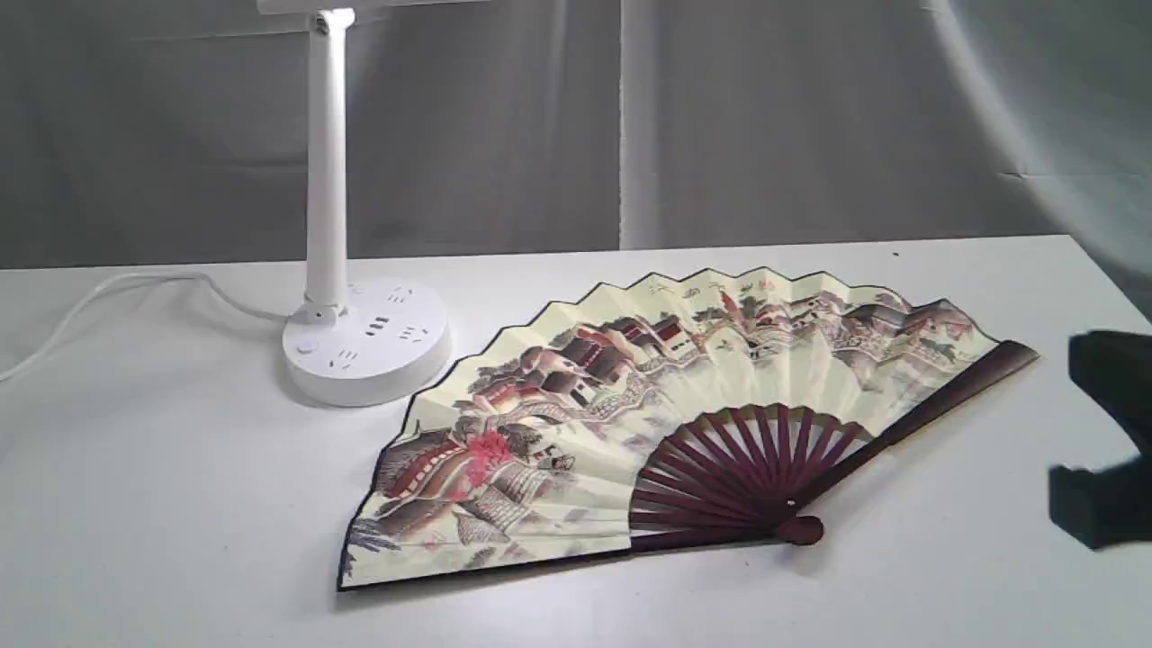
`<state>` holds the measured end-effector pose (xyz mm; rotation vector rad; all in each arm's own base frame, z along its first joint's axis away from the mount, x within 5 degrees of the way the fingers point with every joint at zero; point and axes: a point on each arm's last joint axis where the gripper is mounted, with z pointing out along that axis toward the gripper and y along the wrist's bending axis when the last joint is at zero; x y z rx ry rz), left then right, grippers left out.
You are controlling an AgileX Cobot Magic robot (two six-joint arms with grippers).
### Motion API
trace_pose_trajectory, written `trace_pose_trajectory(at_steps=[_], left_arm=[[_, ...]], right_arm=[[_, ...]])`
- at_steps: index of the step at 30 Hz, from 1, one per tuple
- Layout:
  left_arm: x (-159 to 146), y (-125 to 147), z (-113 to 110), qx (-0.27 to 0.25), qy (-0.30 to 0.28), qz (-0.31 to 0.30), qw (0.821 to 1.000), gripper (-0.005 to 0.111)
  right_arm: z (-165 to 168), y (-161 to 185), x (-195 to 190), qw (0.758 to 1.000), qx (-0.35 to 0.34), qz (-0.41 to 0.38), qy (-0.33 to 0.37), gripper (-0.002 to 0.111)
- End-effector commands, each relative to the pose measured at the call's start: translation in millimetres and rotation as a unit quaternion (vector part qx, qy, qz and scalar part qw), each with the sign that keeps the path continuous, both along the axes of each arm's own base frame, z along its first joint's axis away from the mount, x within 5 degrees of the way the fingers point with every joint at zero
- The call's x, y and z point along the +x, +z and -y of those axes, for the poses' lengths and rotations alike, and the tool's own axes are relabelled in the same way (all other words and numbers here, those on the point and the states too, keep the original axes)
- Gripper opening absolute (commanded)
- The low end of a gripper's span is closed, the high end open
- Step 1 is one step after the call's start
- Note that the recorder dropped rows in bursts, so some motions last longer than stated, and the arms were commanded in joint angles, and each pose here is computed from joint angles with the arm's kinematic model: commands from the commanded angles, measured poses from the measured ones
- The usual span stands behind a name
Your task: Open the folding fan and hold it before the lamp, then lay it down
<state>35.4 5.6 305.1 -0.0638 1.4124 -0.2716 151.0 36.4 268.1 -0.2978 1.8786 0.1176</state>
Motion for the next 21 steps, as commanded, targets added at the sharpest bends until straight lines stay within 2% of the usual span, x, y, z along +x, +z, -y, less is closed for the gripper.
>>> trace_pose_trajectory(at_steps=[1, 10, 14, 21], left_arm=[[1, -3, 0, -0.001, 0.001, -0.006, 1.000, 0.000], [1, -5, -2, 0.000, 0.009, -0.017, 1.000, 0.000], [1, -5, -2, 0.000, 0.009, -0.017, 1.000, 0.000], [-1, -5, -2, -0.001, 0.009, -0.012, 1.000, 0.000]], right_arm=[[5, 0, -31, 0.999, 0.029, 0.029, 0.004, 0.000], [18, 6, -92, 0.982, 0.076, 0.170, 0.012, 0.000], [19, -4, -115, 0.983, 0.057, 0.168, 0.040, 0.000], [18, -6, -115, 0.985, 0.054, 0.157, 0.044, 0.000]])
